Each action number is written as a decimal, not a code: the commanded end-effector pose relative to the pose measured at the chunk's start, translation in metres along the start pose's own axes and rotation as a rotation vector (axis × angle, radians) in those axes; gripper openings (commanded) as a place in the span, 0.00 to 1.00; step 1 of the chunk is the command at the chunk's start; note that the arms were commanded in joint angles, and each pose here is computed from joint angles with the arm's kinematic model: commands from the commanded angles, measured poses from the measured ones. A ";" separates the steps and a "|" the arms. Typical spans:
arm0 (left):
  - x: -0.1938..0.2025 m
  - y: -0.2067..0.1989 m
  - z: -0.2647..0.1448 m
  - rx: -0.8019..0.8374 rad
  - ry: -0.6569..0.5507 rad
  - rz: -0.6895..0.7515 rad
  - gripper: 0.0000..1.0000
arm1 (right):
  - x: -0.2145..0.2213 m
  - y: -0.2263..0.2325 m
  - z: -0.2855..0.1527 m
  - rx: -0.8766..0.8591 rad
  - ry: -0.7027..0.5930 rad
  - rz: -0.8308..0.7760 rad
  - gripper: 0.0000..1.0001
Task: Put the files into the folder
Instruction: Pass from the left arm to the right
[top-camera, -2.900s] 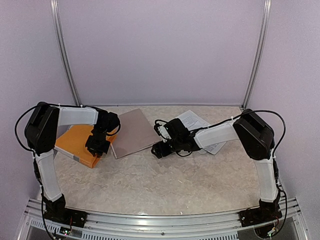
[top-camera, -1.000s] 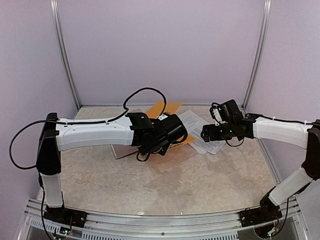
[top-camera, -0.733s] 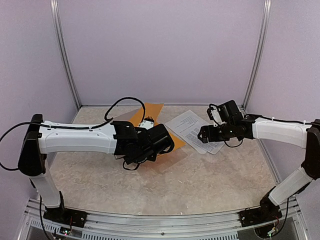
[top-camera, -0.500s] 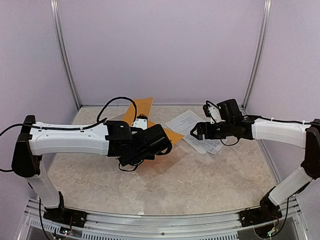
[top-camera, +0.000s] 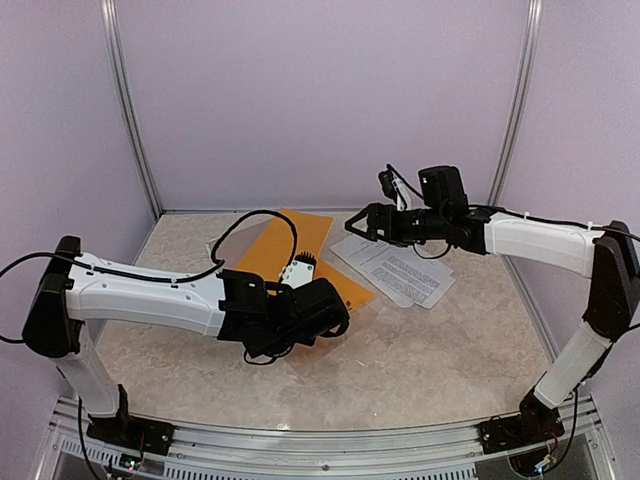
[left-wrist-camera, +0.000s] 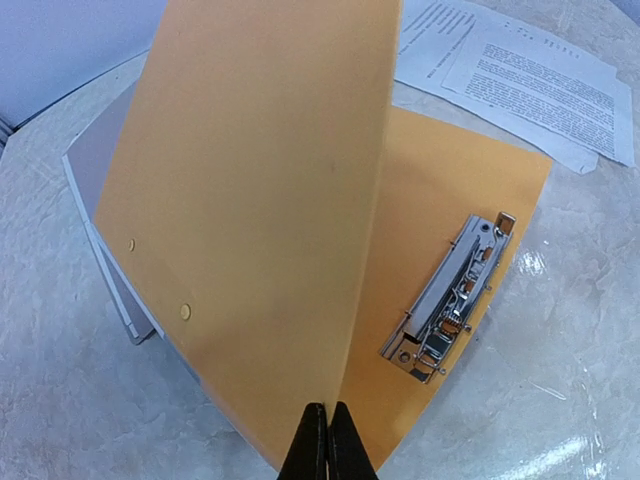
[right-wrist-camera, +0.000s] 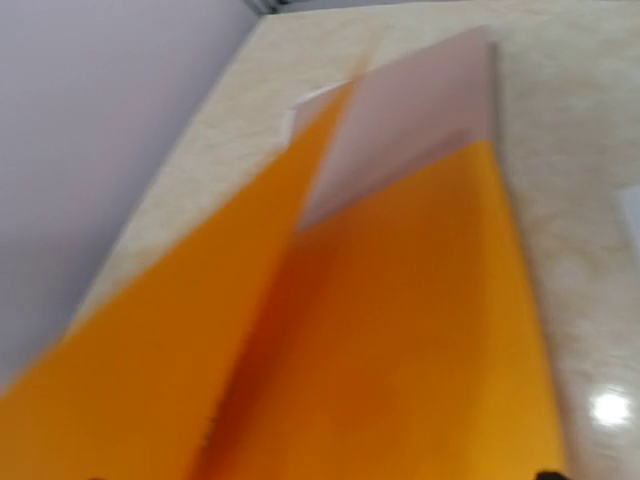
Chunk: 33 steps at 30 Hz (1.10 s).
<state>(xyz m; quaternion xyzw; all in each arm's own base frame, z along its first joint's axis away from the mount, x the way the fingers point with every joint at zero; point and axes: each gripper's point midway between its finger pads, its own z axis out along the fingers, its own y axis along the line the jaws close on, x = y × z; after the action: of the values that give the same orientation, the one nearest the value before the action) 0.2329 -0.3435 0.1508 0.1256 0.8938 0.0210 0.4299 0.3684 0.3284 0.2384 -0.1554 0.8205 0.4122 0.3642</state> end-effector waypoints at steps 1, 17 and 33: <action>-0.004 -0.025 0.004 0.071 -0.044 0.064 0.00 | 0.006 0.017 0.013 -0.110 0.048 0.061 0.90; 0.011 -0.050 0.021 0.109 -0.027 0.132 0.00 | 0.013 0.005 -0.007 -0.033 0.014 0.098 0.85; -0.026 -0.057 0.004 0.166 -0.138 0.139 0.00 | 0.056 -0.054 -0.015 0.077 0.038 0.174 0.83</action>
<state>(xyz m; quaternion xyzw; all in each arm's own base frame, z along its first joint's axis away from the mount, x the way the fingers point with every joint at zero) 0.2387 -0.3918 0.1301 0.2226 0.8666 0.0032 0.4466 0.3536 0.2853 0.1618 -0.0820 0.8693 0.3843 0.2999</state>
